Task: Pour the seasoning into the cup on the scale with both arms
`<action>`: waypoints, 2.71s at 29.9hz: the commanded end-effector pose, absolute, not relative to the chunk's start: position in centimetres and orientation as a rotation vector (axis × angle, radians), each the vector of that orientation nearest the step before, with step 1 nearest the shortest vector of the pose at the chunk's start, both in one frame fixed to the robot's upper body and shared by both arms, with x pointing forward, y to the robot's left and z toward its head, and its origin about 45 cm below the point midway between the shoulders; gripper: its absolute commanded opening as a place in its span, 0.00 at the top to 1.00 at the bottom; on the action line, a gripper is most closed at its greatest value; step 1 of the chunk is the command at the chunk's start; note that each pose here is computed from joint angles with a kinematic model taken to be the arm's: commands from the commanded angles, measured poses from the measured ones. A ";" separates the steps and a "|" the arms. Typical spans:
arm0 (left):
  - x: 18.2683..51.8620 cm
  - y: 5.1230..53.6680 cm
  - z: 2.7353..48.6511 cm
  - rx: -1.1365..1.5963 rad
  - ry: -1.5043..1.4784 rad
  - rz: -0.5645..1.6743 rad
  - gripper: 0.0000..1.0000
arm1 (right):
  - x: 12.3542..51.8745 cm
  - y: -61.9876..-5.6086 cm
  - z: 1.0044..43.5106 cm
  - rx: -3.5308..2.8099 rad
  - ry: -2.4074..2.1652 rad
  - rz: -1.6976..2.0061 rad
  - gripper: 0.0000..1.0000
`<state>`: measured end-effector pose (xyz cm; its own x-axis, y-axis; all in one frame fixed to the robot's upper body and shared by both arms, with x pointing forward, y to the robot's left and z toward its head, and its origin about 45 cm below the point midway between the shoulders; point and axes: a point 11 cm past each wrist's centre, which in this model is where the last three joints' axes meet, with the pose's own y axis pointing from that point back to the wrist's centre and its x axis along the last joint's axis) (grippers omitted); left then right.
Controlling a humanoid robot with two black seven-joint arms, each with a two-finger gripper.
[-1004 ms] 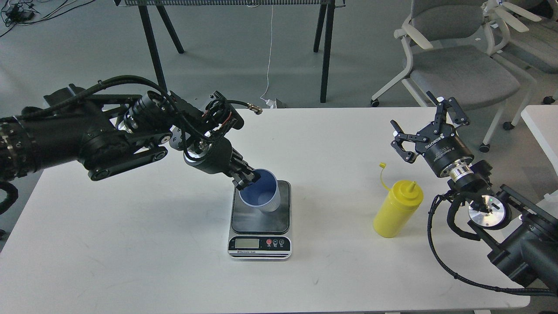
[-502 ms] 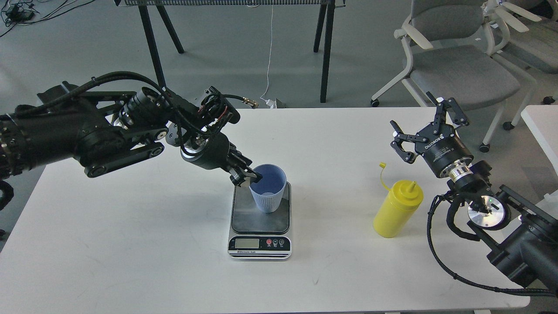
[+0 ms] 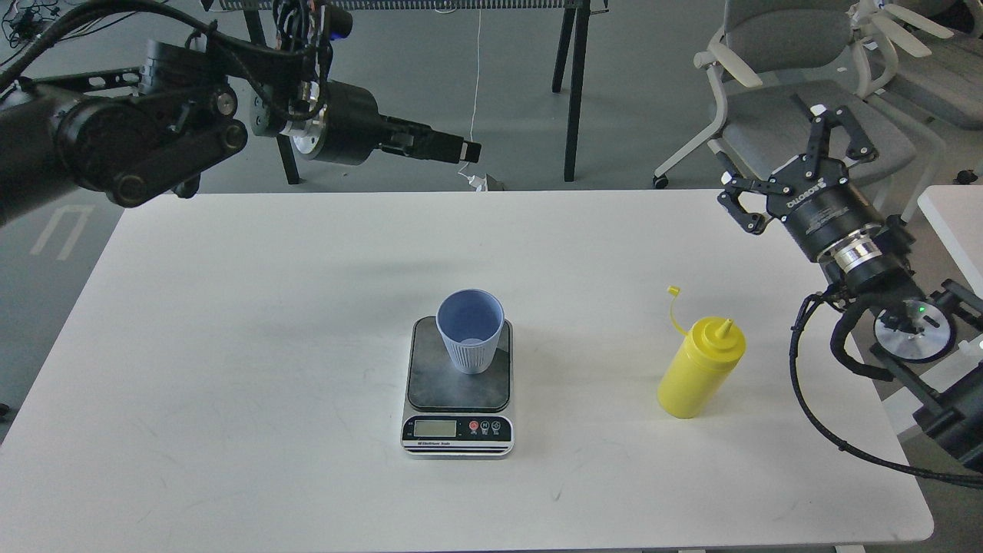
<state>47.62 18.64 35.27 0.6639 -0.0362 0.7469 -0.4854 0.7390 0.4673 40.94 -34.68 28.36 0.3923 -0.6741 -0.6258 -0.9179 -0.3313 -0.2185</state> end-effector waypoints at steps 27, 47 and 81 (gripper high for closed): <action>47.7 25.7 28.4 0.586 -0.454 0.563 0.13 | 18.4 -45.2 14.9 -1.090 1.615 1.370 0.01; 47.0 27.5 26.6 0.613 -0.412 0.582 0.13 | 17.2 -35.0 8.7 -1.293 1.480 1.494 0.01; 46.3 27.9 25.0 0.624 -0.382 0.579 0.13 | 21.1 -29.7 7.5 -1.376 1.365 1.499 0.01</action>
